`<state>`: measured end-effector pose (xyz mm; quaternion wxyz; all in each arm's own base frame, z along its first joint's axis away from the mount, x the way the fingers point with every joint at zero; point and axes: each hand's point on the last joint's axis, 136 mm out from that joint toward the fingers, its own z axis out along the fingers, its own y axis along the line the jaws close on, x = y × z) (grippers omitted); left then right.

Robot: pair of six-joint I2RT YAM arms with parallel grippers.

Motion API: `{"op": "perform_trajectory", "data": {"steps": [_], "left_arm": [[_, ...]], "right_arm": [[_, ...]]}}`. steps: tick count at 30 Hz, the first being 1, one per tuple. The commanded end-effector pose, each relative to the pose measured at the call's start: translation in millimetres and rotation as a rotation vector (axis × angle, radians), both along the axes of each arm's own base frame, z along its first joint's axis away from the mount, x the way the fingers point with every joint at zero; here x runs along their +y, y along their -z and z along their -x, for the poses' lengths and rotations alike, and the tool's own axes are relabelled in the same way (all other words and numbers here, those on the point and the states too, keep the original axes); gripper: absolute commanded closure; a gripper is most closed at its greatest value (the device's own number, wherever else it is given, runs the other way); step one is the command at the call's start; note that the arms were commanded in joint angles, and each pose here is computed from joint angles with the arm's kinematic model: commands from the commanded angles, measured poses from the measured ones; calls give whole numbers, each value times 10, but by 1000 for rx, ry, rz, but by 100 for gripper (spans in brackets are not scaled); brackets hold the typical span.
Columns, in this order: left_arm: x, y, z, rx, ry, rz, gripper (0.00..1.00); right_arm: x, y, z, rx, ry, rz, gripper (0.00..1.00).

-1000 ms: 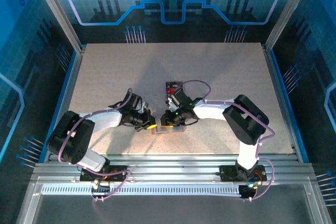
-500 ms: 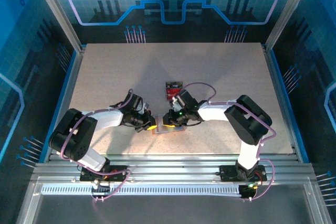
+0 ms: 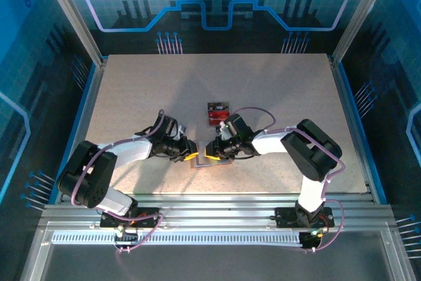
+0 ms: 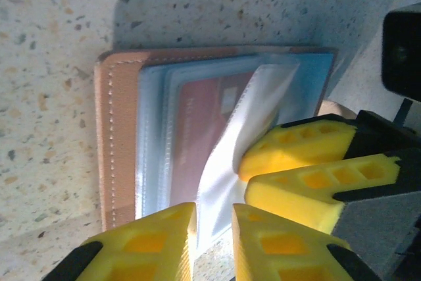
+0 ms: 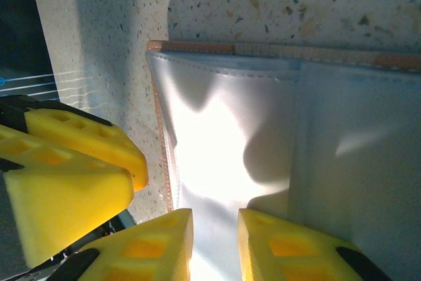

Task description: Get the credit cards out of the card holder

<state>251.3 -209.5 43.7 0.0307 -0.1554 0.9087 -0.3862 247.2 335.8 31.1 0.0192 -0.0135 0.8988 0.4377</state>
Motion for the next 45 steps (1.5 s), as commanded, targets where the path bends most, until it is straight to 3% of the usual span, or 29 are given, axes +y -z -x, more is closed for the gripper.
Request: {"op": "perform_trajectory", "data": {"steps": [1, 8, 18, 34, 40, 45], "left_arm": [[-74, -132, -68, -29, 1, 34, 76], [-120, -59, -95, -11, 13, 34, 67], [-209, -24, -137, -3, 31, 38, 65], [-240, 60, -113, 21, 34, 33, 65], [-273, 11, -136, 10, 34, 58, 74], [-286, -34, -148, 2, 40, 61, 75]], "right_arm": [[-33, 15, -6, 15, 13, -19, 76], [-52, 9, -8, 20, 17, -25, 76], [-87, 27, 14, 32, 20, -24, 76], [-59, -31, -19, 15, 20, -48, 76], [-36, -101, -40, 9, 21, -63, 75], [-74, -226, -40, -9, 25, -46, 72]]}}
